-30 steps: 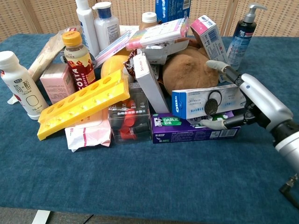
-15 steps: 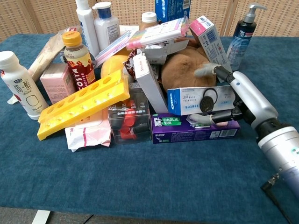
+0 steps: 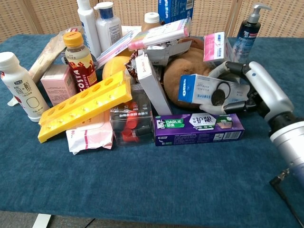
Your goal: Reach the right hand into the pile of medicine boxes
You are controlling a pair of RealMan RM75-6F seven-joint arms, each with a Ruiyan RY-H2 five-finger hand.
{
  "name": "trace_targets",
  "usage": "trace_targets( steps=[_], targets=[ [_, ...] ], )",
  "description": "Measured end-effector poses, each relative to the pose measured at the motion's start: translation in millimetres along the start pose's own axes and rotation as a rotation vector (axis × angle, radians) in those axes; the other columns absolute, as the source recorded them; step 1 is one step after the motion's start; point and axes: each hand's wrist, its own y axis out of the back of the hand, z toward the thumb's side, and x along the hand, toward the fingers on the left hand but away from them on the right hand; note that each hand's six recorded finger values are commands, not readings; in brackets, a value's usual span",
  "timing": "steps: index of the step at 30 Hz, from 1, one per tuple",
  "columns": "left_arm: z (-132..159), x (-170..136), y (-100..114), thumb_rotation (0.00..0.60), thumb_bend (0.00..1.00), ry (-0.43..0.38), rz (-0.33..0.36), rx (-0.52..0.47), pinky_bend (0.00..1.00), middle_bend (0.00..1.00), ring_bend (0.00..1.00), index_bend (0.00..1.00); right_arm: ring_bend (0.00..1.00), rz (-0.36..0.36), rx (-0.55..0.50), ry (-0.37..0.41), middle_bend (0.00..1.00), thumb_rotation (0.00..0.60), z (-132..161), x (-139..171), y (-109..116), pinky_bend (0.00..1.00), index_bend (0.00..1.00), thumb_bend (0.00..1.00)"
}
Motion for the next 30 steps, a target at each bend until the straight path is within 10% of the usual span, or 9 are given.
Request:
trace_targets(
  steps=[30],
  targets=[
    [2, -2, 4, 0.6, 0.0, -0.013, 0.008, -0.02, 0.0, 0.0, 0.0, 0.0, 0.25, -0.164, 0.017, 0.196, 0.72, 0.6, 97, -37, 82, 0.16, 0.65, 0.0]
  ],
)
